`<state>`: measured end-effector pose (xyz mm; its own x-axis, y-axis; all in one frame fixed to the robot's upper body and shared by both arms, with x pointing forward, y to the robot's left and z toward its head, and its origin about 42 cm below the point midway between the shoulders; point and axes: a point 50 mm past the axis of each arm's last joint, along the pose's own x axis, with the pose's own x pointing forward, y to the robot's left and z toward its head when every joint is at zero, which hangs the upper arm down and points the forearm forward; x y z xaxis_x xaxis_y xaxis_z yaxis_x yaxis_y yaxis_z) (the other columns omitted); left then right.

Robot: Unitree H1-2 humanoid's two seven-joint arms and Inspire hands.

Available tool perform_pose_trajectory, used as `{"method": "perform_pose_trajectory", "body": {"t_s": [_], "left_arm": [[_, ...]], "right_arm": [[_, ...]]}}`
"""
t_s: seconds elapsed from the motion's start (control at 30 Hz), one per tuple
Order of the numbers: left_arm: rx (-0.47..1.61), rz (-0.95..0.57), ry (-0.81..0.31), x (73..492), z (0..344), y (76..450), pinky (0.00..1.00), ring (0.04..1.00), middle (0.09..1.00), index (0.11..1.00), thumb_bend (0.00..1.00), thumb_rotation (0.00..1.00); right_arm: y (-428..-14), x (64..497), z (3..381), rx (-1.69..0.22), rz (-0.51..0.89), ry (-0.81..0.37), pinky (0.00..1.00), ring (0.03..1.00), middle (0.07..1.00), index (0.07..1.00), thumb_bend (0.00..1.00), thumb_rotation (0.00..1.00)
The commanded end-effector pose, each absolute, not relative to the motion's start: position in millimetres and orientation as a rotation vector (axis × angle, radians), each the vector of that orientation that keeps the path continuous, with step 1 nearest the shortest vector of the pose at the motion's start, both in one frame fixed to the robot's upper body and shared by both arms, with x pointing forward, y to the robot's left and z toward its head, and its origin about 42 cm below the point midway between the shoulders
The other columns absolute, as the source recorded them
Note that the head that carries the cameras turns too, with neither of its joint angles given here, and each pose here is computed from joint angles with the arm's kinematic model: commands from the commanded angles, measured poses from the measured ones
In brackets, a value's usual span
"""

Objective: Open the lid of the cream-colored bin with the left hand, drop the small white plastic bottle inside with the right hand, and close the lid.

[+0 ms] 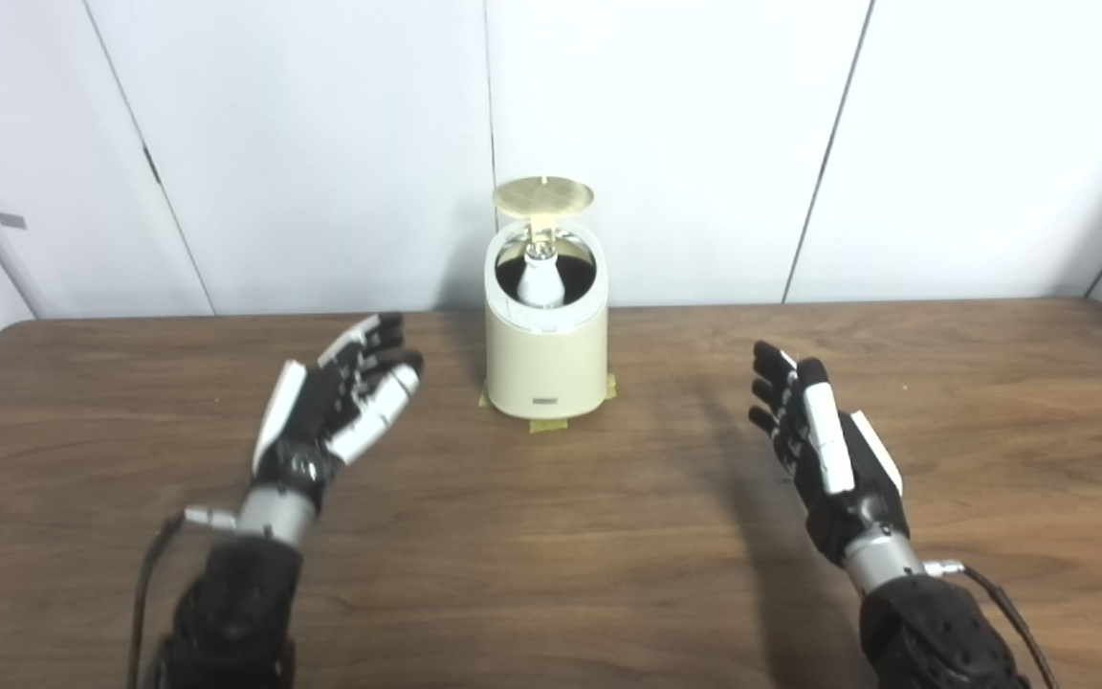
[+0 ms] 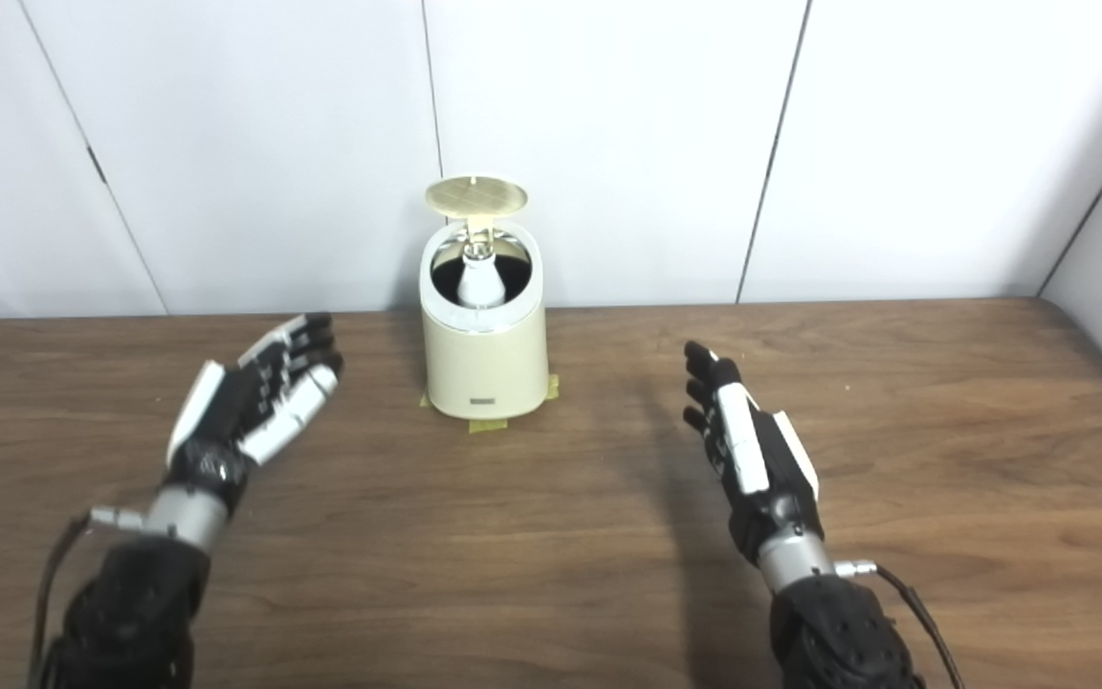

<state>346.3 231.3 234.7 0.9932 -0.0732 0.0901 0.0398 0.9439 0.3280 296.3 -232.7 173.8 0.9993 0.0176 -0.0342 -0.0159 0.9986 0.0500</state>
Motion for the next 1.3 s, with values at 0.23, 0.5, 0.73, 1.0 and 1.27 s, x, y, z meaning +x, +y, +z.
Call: {"method": "perform_pose_trajectory", "body": {"t_s": [0.23,0.5,0.73,1.0,1.27], "left_arm": [[0.160,-0.106,-0.239,393,279,233,0.94,0.940,0.942,0.945,0.58,0.81],[0.216,-0.137,-0.264,430,301,219,0.93,0.933,0.928,0.940,0.51,0.82],[0.282,-0.175,-0.275,460,314,204,0.91,0.915,0.908,0.921,0.53,0.78],[0.372,-0.212,-0.296,485,334,188,0.88,0.911,0.902,0.902,0.51,0.82],[0.498,-0.232,-0.325,500,351,171,0.87,0.904,0.880,0.882,0.49,0.84]], "right_arm": [[-234,285,181,0.125,0.015,-0.057,0.92,0.954,0.929,0.903,0.64,1.00],[-233,281,162,0.122,0.011,-0.036,0.92,0.957,0.922,0.907,0.62,1.00],[-237,282,154,0.136,0.017,-0.029,0.94,0.949,0.907,0.905,0.62,1.00],[-238,284,149,0.124,0.021,-0.042,0.94,0.953,0.908,0.906,0.62,1.00],[-238,287,146,0.026,0.049,-0.031,0.94,0.957,0.925,0.926,0.62,1.00]]}}
